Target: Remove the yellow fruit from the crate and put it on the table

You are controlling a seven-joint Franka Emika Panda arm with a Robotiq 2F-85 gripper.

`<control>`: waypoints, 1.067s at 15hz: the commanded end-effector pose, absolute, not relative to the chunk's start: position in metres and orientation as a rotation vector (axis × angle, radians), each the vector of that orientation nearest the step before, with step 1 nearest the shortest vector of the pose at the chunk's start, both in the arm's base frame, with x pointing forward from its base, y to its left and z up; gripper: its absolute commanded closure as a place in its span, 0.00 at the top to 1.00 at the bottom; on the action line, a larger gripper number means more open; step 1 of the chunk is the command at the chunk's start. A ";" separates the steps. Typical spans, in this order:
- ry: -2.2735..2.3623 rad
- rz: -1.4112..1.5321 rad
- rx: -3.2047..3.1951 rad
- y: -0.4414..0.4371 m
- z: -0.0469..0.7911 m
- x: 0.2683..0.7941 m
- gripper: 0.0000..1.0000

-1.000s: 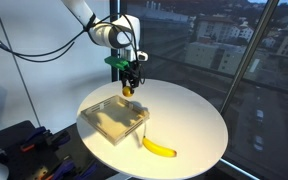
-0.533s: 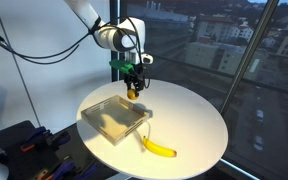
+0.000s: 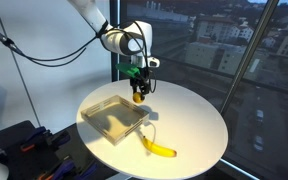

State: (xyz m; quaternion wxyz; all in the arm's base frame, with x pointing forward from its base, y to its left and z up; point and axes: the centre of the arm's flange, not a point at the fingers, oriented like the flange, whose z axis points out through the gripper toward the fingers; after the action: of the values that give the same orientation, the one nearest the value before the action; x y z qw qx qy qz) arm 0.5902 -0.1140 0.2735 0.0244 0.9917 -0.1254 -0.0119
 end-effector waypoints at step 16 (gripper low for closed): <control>-0.519 -0.114 3.046 -0.160 0.266 0.582 0.43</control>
State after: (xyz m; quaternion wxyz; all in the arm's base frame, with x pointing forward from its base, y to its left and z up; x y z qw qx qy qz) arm 0.5881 -0.1534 0.2590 0.0295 0.9866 -0.1570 -0.0338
